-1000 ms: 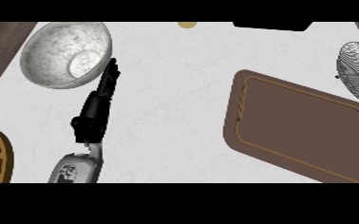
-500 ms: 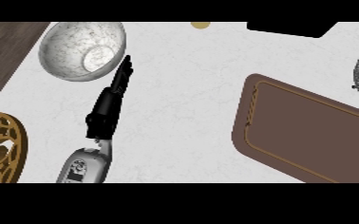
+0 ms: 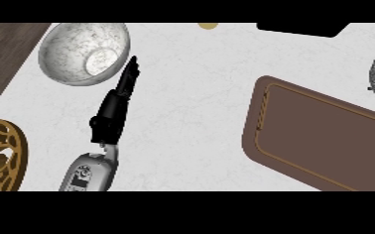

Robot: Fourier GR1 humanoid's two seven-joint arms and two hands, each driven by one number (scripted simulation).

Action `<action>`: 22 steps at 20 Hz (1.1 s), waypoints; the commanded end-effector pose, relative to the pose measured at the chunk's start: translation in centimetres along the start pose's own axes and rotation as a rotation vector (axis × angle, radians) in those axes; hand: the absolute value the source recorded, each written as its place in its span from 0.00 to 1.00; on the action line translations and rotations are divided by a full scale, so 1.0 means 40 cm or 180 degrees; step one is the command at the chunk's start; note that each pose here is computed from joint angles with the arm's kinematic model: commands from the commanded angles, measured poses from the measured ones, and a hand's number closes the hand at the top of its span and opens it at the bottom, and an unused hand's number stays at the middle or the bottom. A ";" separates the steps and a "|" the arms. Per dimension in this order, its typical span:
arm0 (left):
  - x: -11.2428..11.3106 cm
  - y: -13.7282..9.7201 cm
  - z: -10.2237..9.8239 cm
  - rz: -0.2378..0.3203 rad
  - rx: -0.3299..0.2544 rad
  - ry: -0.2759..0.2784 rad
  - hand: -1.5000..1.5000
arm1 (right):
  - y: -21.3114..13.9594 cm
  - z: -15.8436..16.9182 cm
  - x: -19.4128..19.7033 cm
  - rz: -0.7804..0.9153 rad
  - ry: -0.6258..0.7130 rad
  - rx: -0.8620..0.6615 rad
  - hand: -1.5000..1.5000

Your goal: Pick the pear from the tray and place it in the tiered basket

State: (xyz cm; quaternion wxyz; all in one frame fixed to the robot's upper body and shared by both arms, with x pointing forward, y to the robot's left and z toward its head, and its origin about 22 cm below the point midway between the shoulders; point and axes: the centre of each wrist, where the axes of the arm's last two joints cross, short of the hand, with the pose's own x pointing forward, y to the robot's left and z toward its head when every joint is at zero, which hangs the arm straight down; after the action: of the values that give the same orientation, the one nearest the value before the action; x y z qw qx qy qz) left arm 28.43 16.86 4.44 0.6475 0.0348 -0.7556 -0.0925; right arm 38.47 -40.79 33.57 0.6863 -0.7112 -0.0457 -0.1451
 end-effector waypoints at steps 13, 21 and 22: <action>-0.016 0.027 0.004 -0.0031 0.0201 0.0057 0.50 | 0.047 -0.065 0.041 0.0409 0.0779 -0.0144 1.00; 0.005 0.016 -0.003 -0.0004 0.0144 0.0044 0.50 | 0.109 -0.125 0.000 -0.0369 0.1178 0.0115 0.00; -0.016 0.038 0.015 -0.0045 0.0220 0.0055 0.50 | 0.104 -0.142 -0.008 -0.0475 0.1154 0.0129 0.00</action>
State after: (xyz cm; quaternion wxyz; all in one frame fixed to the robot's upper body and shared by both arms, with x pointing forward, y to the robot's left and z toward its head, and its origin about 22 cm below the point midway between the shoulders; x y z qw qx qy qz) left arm 28.36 17.75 4.27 0.6515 0.0556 -0.7530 -0.0736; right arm 38.65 -46.10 30.78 0.6943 -0.6927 0.0030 -0.1950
